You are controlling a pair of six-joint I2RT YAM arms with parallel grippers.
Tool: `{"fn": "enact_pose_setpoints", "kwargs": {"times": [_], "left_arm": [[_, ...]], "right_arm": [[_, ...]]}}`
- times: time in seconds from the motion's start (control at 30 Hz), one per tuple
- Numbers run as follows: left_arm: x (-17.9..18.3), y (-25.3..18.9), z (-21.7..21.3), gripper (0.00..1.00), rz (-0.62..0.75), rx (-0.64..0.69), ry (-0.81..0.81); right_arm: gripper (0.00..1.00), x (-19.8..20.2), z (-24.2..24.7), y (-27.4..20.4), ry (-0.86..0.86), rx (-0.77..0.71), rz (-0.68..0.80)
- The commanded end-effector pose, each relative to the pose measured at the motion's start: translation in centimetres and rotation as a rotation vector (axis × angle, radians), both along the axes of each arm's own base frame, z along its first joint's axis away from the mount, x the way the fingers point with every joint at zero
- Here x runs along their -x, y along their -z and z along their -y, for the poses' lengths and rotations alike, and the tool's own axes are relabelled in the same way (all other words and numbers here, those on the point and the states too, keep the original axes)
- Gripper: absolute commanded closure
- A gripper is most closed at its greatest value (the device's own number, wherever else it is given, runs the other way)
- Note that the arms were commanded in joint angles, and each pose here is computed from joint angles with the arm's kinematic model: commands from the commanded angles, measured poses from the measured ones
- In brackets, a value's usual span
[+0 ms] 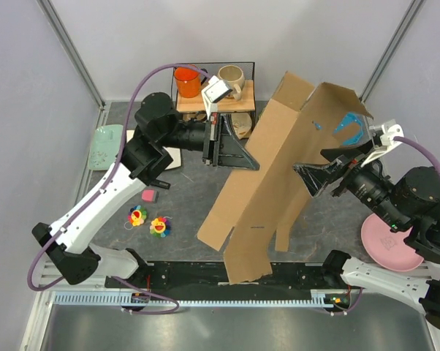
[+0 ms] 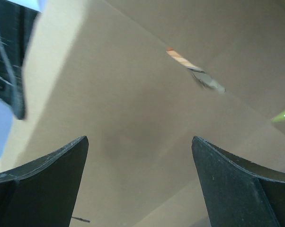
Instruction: Fold the paper box
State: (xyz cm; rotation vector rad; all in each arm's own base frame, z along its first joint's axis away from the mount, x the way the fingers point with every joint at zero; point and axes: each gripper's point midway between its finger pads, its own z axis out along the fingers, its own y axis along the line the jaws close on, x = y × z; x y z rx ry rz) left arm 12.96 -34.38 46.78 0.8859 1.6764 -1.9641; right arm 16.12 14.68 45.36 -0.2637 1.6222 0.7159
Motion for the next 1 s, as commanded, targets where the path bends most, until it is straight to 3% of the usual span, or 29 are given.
{"fn": "enact_pose_setpoints", "kwargs": {"times": [0.0, 0.07, 0.23, 0.33, 0.5, 0.67, 0.77, 0.87, 0.93, 0.97], "left_arm": [[1.6, -4.7, -0.4, 0.98, 0.084, 0.086, -0.002], [1.5, -4.8, -0.6, 0.98, 0.124, 0.089, -0.021], [-1.6, 1.1, -0.2, 0.98, 0.047, -0.067, -0.078], [-5.1, 8.1, -0.1, 0.98, -0.092, -0.193, -0.11], [-10.6, 15.5, -1.3, 0.98, -0.213, -0.297, -0.181], [-15.7, 20.6, -2.6, 0.84, -0.234, -0.409, -0.302], [-18.1, 21.1, -4.2, 0.76, -0.21, -0.443, -0.421], [-19.7, 20.4, -6.9, 0.58, -0.174, -0.47, -0.607], [-20.1, 19.7, -9.2, 0.01, -0.142, -0.493, -0.774], [-19.8, 19.4, -9.9, 0.01, -0.136, -0.491, -0.822]], "right_arm": [[0.02, 0.9, 1.2, -2.7, -0.004, -0.049, 0.051], [0.02, 1.2, 1.4, -3.0, -0.007, -0.057, 0.05], [0.02, 1.8, 1.7, -3.7, -0.018, -0.08, 0.059], [0.02, 1.8, 2.0, -3.4, -0.014, -0.079, 0.052], [0.02, 1.7, 1.9, -2.4, -0.009, -0.06, 0.037], [0.02, 1.4, 1.5, -1.1, -0.011, -0.032, 0.017], [0.02, 1.2, 1.5, -0.3, -0.003, -0.014, 0.01], [0.02, 1.0, 1.7, 0.3, 0.011, 0.006, 0.007], [0.02, 0.8, 1.8, 0.6, 0.021, 0.013, 0.007], [0.02, 0.6, 1.8, 1.0, 0.032, 0.022, 0.0]]}}
